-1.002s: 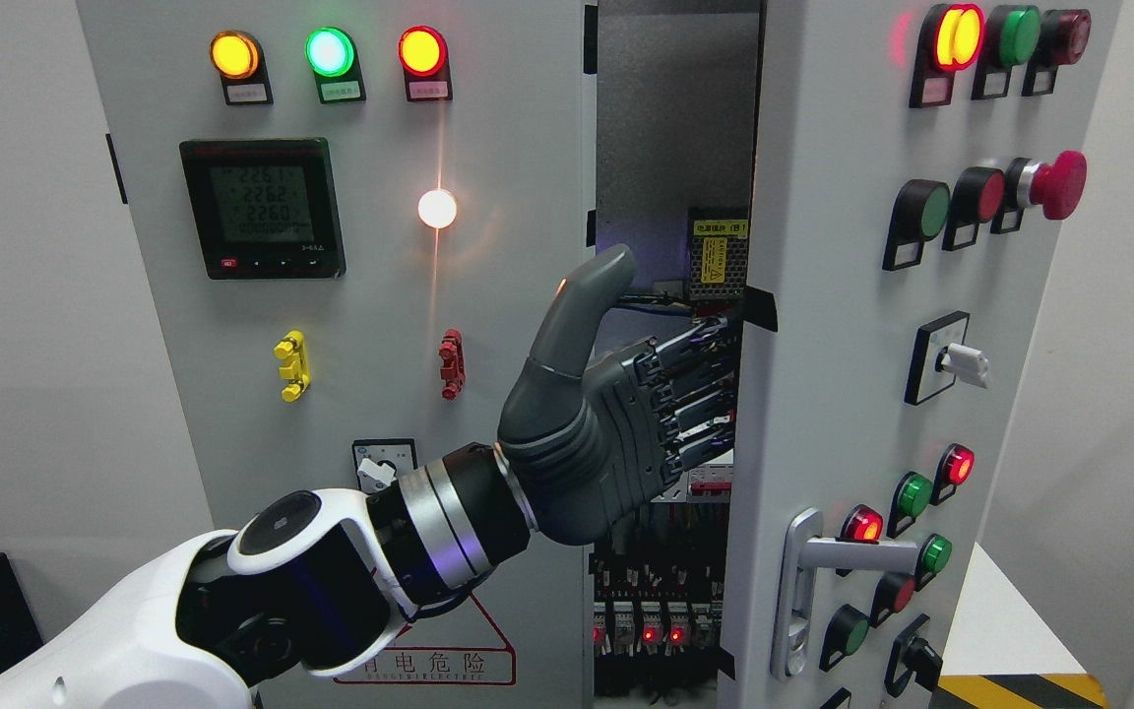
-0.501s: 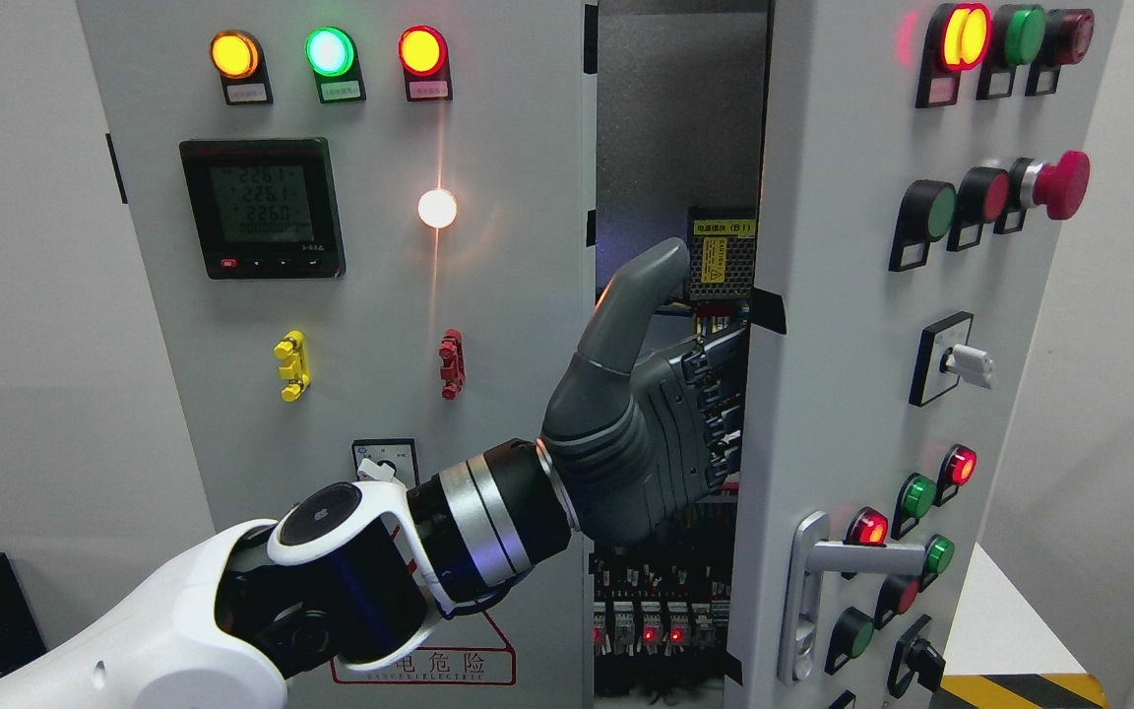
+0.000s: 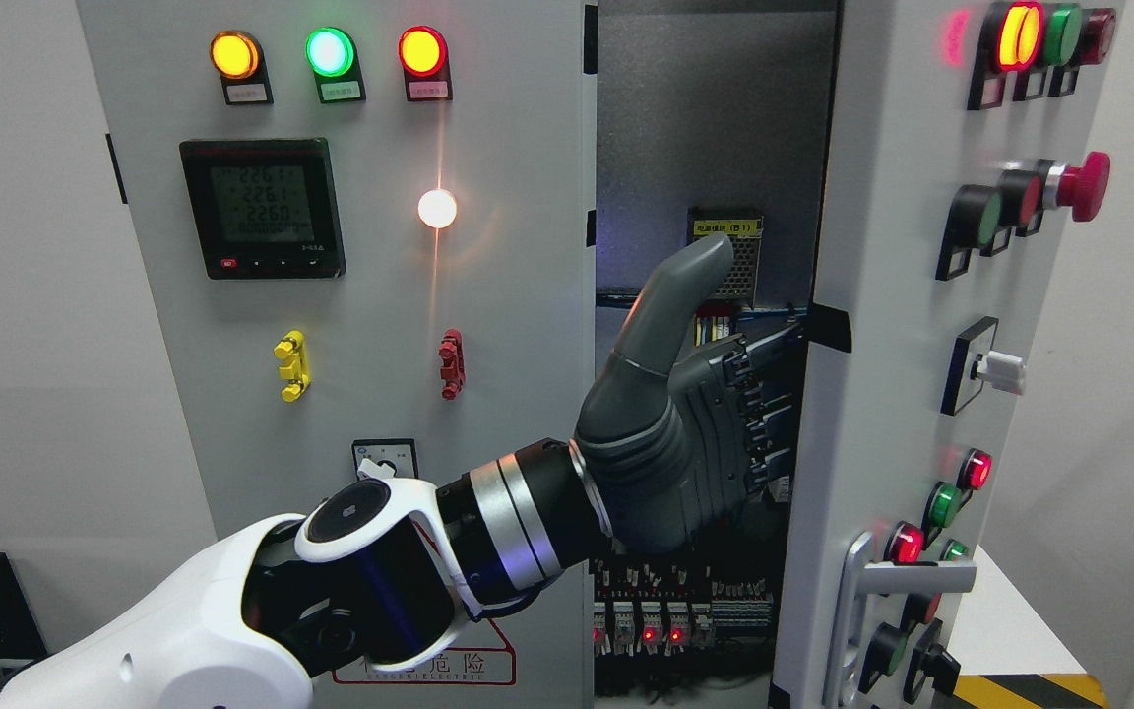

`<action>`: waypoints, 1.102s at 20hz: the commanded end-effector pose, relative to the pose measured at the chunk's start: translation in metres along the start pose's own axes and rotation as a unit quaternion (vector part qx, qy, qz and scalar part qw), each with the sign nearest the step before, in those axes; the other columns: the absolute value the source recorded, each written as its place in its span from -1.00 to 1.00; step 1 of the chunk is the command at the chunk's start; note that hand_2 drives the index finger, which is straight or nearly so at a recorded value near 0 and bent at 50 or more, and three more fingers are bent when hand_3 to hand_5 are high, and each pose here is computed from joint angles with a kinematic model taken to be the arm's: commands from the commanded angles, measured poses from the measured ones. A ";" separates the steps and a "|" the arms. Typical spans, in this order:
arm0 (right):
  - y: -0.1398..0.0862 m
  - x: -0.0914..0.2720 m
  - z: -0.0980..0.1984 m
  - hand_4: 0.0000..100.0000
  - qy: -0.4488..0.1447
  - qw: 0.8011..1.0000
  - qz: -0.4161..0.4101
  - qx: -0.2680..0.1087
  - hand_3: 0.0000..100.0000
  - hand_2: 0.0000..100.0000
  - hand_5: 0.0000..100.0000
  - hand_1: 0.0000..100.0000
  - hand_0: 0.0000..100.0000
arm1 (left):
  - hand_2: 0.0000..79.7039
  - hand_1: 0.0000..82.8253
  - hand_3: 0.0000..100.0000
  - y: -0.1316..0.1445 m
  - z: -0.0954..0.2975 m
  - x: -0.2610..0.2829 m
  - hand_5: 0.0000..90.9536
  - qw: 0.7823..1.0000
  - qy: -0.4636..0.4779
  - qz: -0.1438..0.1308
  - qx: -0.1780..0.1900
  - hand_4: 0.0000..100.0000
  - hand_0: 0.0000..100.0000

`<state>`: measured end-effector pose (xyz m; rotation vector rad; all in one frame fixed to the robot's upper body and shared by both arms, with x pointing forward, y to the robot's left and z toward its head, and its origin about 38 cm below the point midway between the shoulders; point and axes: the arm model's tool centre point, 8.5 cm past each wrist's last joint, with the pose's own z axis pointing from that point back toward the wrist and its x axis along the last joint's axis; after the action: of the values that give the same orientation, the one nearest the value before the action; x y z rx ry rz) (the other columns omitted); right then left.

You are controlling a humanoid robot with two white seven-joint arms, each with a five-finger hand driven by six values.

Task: Open door with both hands
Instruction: 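Pull the push-button door open toward the robot with the left hand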

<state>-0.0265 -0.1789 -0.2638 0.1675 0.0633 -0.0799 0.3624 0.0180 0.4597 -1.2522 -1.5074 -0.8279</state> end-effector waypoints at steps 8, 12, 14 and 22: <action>0.000 0.000 0.000 -1.00 0.000 1.000 0.000 0.000 -1.00 -1.00 -1.00 -1.00 -0.62 | -1.00 -1.00 -1.00 -0.034 -0.034 -0.032 -1.00 0.998 0.024 0.030 -0.055 -1.00 -1.00; 0.000 0.000 0.000 -1.00 0.000 1.000 0.000 0.000 -1.00 -1.00 -1.00 -1.00 -0.62 | -1.00 -1.00 -1.00 -0.046 -0.045 -0.036 -1.00 0.996 0.028 0.031 -0.072 -1.00 -1.00; 0.000 0.000 0.000 -1.00 0.000 1.000 0.000 0.000 -1.00 -1.00 -1.00 -1.00 -0.62 | -1.00 -1.00 -1.00 -0.046 -0.048 -0.040 -1.00 0.996 0.031 0.033 -0.074 -1.00 -1.00; 0.000 0.000 0.000 -1.00 0.000 1.000 0.000 0.000 -1.00 -1.00 -1.00 -1.00 -0.62 | -1.00 -1.00 -1.00 -0.056 -0.070 -0.040 -1.00 0.995 0.026 0.038 -0.086 -1.00 -1.00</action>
<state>-0.0264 -0.1787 -0.2638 0.1695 0.0632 -0.0800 0.3362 -0.0423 0.4486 -1.3444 -1.4015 -0.9289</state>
